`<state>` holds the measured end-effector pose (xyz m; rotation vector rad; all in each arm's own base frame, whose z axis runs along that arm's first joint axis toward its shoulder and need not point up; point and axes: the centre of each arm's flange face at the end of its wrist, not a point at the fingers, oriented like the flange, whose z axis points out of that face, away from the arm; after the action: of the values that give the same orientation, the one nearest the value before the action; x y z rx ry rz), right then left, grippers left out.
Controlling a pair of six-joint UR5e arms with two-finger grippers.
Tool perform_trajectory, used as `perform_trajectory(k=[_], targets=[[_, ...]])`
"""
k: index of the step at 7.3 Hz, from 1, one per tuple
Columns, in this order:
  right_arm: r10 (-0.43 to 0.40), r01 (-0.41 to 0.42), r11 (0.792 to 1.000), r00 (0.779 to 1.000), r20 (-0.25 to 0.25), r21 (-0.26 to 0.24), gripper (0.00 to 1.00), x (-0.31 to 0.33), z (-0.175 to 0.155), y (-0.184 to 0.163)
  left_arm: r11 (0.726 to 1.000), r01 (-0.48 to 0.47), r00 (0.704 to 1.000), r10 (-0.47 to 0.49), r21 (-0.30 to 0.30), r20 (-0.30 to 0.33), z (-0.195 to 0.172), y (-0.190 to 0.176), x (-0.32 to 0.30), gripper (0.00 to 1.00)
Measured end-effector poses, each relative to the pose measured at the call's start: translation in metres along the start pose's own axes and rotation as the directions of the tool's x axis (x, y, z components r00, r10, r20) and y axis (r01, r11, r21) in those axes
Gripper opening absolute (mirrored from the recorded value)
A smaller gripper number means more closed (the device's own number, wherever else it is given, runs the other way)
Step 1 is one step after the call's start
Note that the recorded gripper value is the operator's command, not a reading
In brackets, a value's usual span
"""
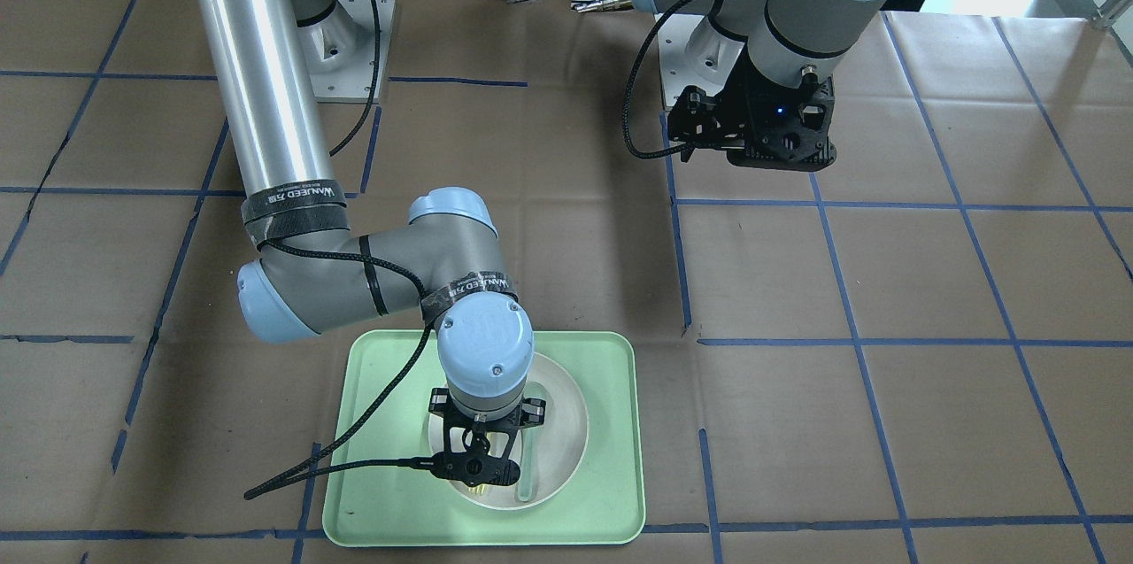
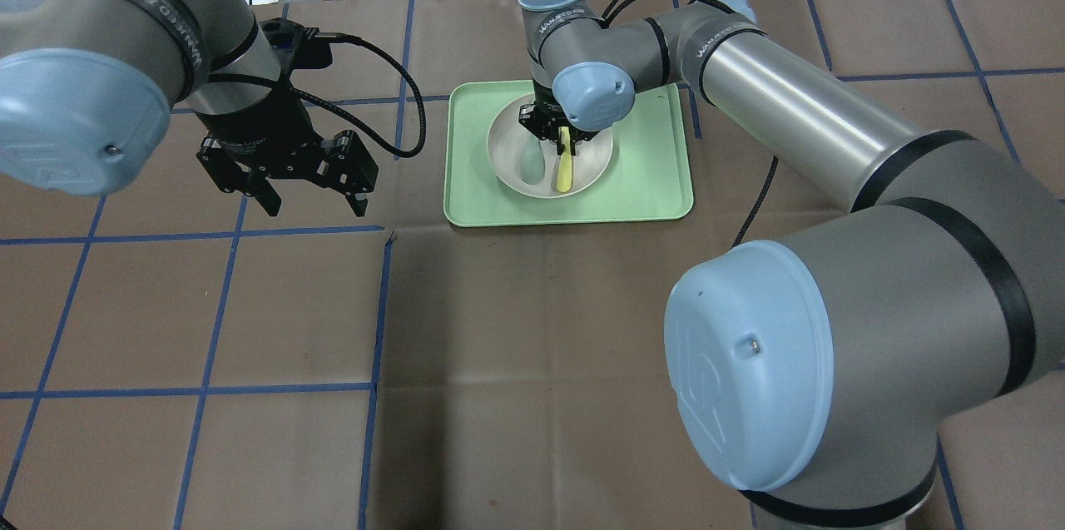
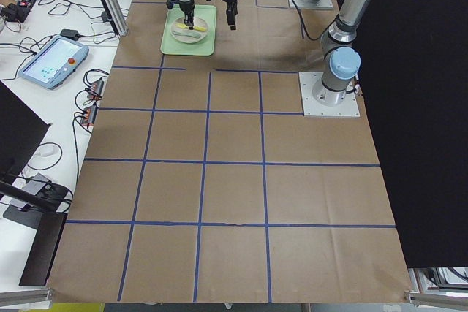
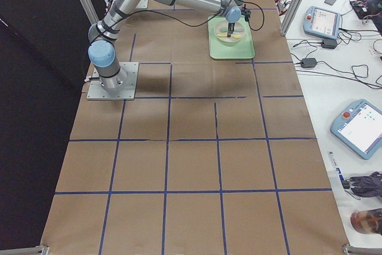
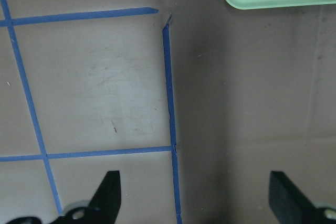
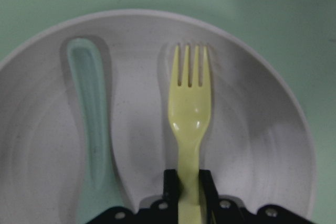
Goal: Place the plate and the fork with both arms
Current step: 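Close the right gripper on the yellow fork handle and lift it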
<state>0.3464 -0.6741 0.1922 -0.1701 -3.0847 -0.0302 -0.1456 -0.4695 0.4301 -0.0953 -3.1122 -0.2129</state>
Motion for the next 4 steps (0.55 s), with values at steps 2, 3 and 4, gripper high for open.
perform_trajectory(k=[2, 3, 4], targets=[[0.000, 0.000, 1.000, 1.000, 0.003, 0.008, 0.01, 0.000, -0.006, -0.001, 1.000, 0.000, 1.000, 0.000, 0.003, 0.000, -0.001, 0.000, 0.000, 1.00], [0.001, -0.001, 1.000, 1.000, 0.008, 0.016, 0.01, 0.000, -0.015, -0.001, 1.000, 0.001, 1.000, -0.001, 0.003, 0.000, -0.001, -0.001, 0.000, 1.00], [0.000, -0.001, 1.000, 1.000, 0.018, 0.022, 0.01, -0.001, -0.029, 0.000, 1.000, 0.001, 1.000, -0.001, 0.004, 0.000, -0.001, -0.001, 0.000, 1.00]])
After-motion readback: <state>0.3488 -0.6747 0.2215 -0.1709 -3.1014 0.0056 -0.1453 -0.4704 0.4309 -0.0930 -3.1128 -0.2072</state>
